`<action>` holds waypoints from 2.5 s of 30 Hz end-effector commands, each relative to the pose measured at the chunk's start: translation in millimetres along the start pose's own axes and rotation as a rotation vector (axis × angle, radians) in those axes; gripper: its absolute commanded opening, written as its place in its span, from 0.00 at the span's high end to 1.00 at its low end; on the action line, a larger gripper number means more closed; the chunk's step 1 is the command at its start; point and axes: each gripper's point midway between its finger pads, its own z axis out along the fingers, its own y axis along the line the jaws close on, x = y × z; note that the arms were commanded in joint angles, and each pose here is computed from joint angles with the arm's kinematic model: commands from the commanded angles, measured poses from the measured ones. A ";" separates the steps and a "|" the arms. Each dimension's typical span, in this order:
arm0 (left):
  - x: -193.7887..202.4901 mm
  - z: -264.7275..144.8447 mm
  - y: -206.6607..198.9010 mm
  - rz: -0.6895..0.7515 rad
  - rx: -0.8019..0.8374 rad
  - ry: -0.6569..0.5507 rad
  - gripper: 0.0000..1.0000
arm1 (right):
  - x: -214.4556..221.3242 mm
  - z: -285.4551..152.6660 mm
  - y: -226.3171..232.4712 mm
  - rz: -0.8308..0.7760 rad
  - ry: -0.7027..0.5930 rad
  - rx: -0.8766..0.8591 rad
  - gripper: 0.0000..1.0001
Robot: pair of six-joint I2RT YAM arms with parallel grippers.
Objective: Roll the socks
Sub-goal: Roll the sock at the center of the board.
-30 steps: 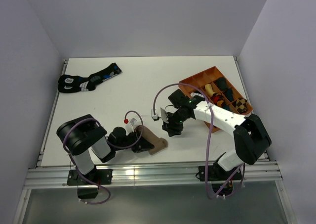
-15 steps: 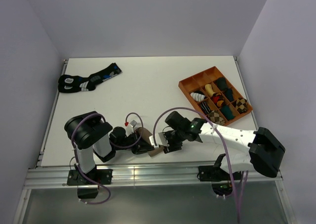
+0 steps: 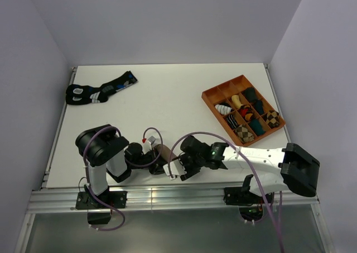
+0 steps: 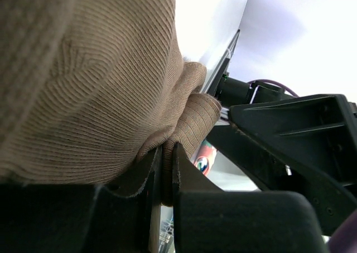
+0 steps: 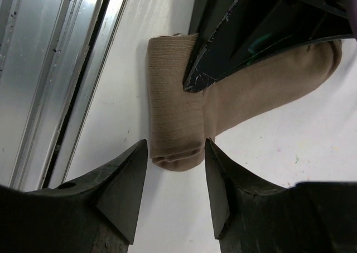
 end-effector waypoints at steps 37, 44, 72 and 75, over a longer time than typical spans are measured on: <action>-79.4 -54.1 -10.0 0.154 -0.304 -0.204 0.69 | 21.4 33.1 3.3 0.064 0.169 -0.039 0.77; -81.8 -56.2 -7.6 0.151 -0.316 -0.203 0.69 | 22.0 34.1 1.5 0.064 0.179 -0.038 0.78; -121.8 -31.5 5.9 0.158 -0.408 -0.114 0.80 | 10.5 23.9 9.2 0.082 0.231 -0.193 0.77; -125.3 -28.7 6.9 0.163 -0.422 -0.099 0.81 | 9.0 22.5 11.3 0.074 0.235 -0.226 0.77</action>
